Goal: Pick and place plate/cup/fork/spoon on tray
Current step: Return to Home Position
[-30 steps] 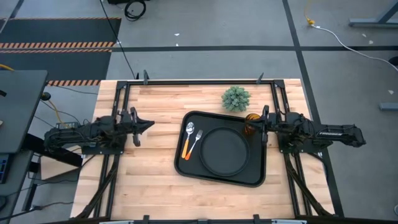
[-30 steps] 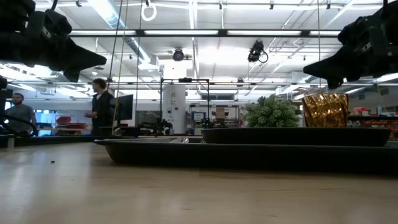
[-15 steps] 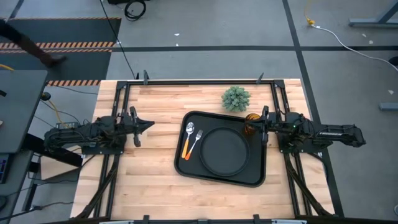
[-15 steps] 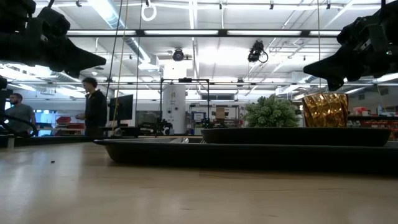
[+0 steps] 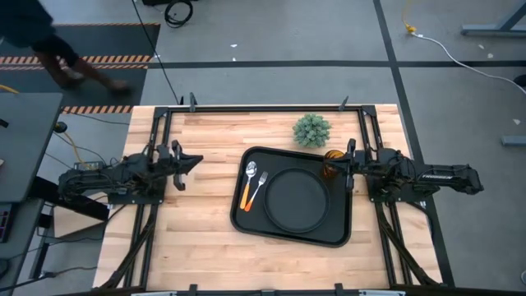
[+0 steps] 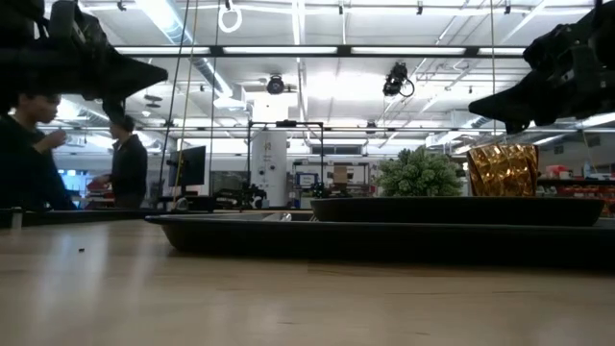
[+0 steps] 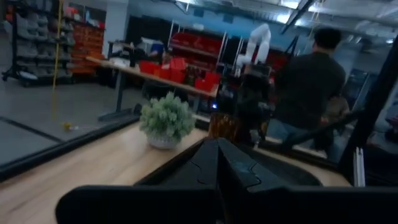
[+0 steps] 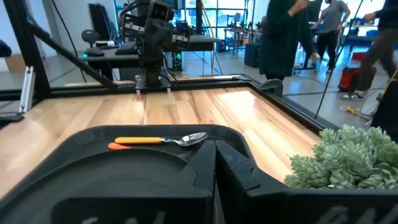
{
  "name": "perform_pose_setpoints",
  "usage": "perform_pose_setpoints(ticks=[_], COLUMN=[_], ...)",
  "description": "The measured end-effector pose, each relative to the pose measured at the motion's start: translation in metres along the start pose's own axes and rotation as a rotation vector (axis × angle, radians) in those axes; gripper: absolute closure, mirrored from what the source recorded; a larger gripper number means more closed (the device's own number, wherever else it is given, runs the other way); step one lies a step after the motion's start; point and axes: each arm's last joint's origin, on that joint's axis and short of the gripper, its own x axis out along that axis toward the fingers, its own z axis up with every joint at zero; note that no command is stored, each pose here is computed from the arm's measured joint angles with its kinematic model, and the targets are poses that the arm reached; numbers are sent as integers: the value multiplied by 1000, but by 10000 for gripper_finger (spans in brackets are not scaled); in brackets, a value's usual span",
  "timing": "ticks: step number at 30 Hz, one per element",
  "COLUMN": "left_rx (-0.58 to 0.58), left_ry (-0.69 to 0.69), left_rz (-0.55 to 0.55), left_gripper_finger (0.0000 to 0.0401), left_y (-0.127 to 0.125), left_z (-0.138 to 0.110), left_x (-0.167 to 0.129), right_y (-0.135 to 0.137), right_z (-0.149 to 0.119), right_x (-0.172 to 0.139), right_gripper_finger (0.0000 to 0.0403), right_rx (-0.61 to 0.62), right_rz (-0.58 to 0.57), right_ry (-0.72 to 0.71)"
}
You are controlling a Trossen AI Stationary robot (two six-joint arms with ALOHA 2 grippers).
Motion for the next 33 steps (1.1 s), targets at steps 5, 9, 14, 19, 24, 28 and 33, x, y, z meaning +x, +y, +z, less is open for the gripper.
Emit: perform_pose_setpoints(ticks=[5, 9, 14, 19, 24, 28, 33], left_rx=[33, 153, 293, 289, 290, 294, 308], left_ry=[-63, -68, -5, 4, 2, 3, 95], left_rz=[-68, -243, -387, -385, -385, -378, -345], left_gripper_finger=[394, 394, 394, 394, 394, 394, 394], left_y=[-3, -9, -11, -11, -11, -11, -8], left_z=[7, 8, 1, 0, 0, 0, -9], left_x=[0, -1, -2, -2, -2, -2, -2], right_y=[0, 0, 0, 0, 0, 0, 0], right_z=[0, 0, 0, 0, 0, 0, 0], right_x=[0, 0, 0, 0, 0, 0, 0], right_gripper_finger=[385, 385, 385, 385, 385, 385, 385], right_rx=[-22, -18, -17, -17, -17, -17, -17], right_rz=[-2, -2, -2, -2, -2, -2, -2], right_ry=[0, 0, 0, 0, 0, 0, 0])
